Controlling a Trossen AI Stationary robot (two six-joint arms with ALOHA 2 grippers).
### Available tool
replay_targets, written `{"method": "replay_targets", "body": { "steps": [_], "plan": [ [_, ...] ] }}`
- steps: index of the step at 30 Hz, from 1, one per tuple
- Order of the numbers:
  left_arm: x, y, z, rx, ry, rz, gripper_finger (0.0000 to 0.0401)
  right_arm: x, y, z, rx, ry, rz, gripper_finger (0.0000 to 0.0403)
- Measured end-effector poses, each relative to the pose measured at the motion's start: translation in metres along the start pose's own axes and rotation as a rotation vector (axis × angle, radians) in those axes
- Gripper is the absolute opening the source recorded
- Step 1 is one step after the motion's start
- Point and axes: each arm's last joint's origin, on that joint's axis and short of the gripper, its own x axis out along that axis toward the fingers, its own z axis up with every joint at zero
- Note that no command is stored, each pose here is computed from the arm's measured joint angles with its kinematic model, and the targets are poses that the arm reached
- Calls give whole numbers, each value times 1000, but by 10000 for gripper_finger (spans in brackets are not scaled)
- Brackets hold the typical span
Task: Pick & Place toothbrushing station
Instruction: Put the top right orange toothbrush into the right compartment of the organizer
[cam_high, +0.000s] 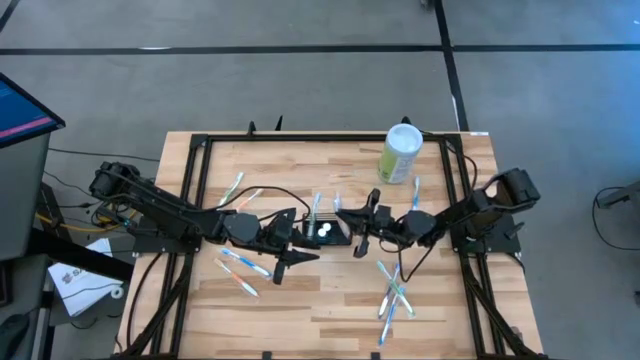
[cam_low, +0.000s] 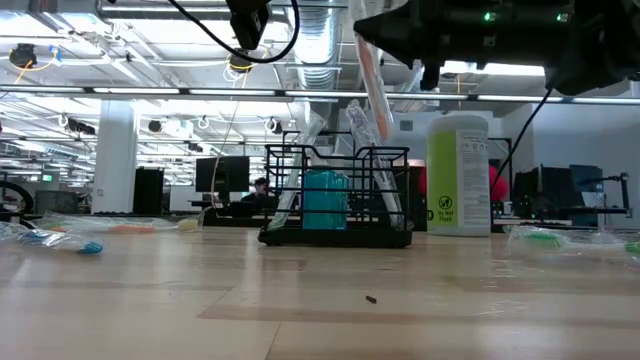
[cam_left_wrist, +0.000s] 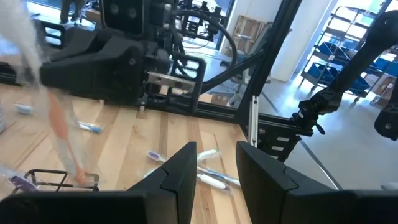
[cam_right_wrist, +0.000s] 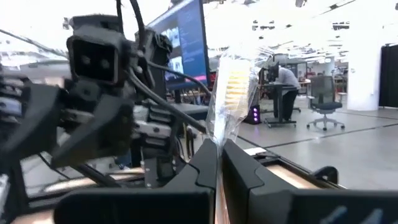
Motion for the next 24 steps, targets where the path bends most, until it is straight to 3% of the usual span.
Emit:
{"method": "replay_targets", "body": {
  "steps": [11,24],
  "plan": [
    [0,0,0,1,2,0,108,-26,-13,-6,43,-56,-4,0],
    [0,1,0,24,-5,20,108,-16,-13,-18,15,-31,-12,0]
  ]
}}
